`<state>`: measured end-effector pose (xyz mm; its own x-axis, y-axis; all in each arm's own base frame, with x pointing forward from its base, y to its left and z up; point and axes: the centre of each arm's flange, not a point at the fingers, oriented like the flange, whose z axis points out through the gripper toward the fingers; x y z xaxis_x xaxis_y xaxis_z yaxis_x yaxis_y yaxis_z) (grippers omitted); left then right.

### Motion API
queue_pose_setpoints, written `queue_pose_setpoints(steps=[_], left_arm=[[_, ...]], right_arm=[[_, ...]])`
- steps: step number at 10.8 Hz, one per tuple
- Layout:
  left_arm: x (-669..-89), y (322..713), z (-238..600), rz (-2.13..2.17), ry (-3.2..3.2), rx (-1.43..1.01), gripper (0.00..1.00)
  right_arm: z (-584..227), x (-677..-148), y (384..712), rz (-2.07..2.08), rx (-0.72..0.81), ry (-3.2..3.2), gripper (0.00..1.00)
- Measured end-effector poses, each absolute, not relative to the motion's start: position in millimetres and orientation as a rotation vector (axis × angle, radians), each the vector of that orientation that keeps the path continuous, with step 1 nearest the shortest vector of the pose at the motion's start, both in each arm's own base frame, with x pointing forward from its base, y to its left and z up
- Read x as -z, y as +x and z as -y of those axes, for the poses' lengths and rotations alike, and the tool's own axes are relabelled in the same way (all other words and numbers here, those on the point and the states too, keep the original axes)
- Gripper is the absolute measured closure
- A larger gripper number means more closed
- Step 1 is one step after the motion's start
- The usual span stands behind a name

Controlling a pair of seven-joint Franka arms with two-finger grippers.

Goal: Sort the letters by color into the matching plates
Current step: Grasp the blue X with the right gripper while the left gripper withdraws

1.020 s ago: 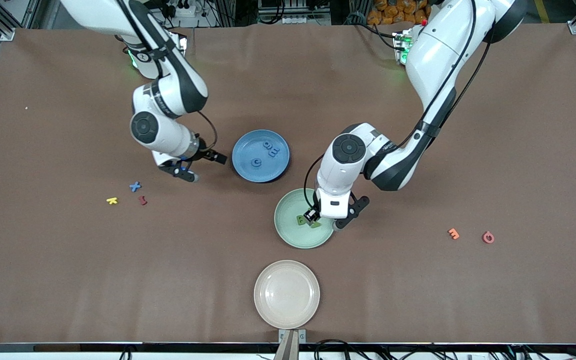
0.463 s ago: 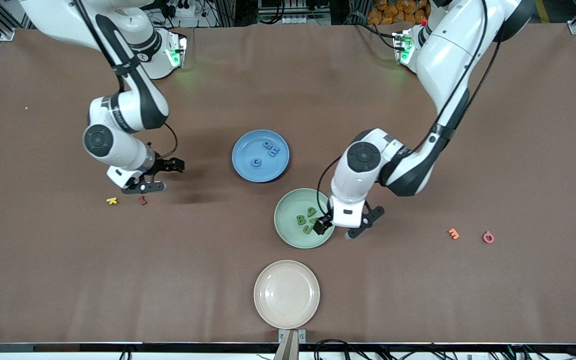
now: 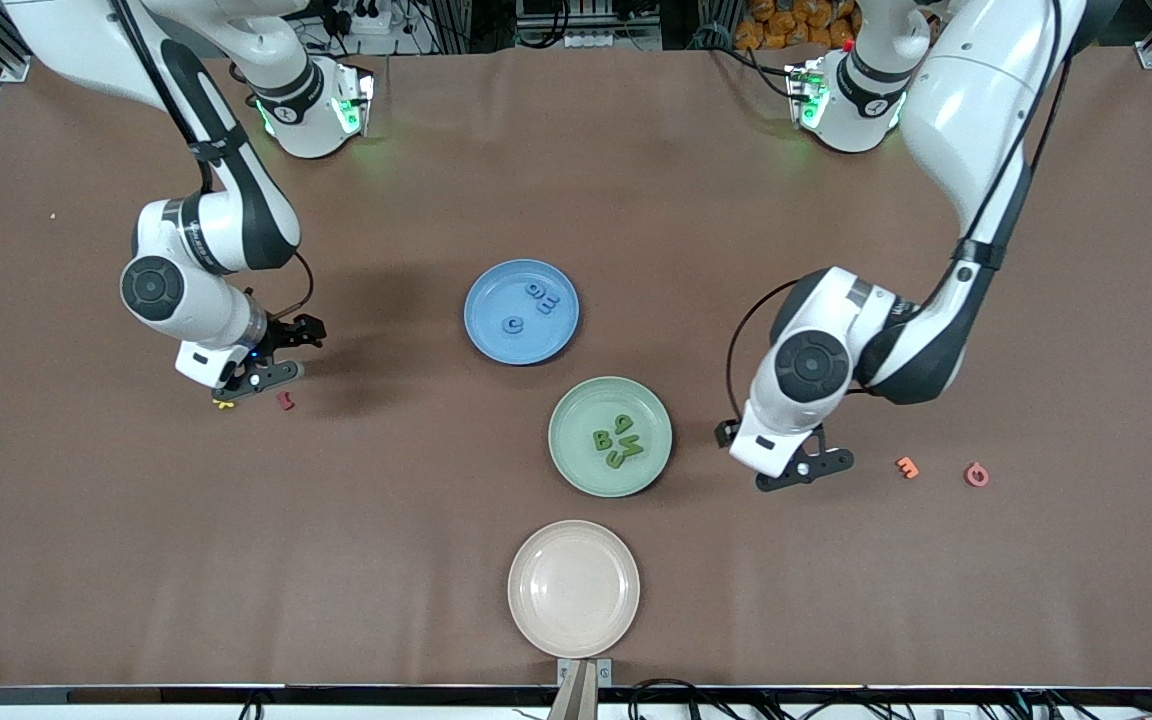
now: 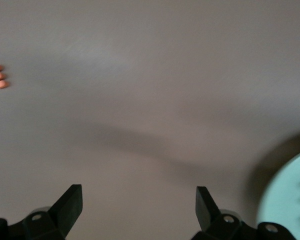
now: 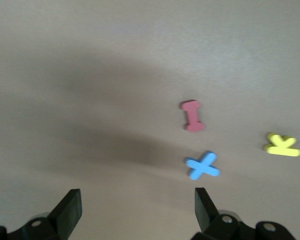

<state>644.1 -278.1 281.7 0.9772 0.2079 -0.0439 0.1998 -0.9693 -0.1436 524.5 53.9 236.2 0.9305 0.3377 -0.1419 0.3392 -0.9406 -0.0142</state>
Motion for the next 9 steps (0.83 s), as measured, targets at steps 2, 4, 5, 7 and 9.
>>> queue_pose_setpoints(steps=[2,4,5,7,9], left_arm=[[-285,633,245,0.199,-2.967,-0.235,0.0],[-290,606,225,0.18,-3.007,-0.216,0.0],[-290,588,216,0.177,-3.051,-0.149,0.0],[-287,559,194,0.153,-3.077,-0.084,0.0],[-301,557,176,0.072,-3.074,-0.039,0.0]], right_arm=[[-32,-234,530,-0.616,0.192,3.026,0.0],[-7,-225,533,-0.65,0.175,3.023,0.0],[-1,-217,534,-0.651,0.176,3.023,0.0],[0,-202,536,-0.681,0.195,3.021,0.04],[2,-190,538,-0.73,0.214,3.015,0.1]])
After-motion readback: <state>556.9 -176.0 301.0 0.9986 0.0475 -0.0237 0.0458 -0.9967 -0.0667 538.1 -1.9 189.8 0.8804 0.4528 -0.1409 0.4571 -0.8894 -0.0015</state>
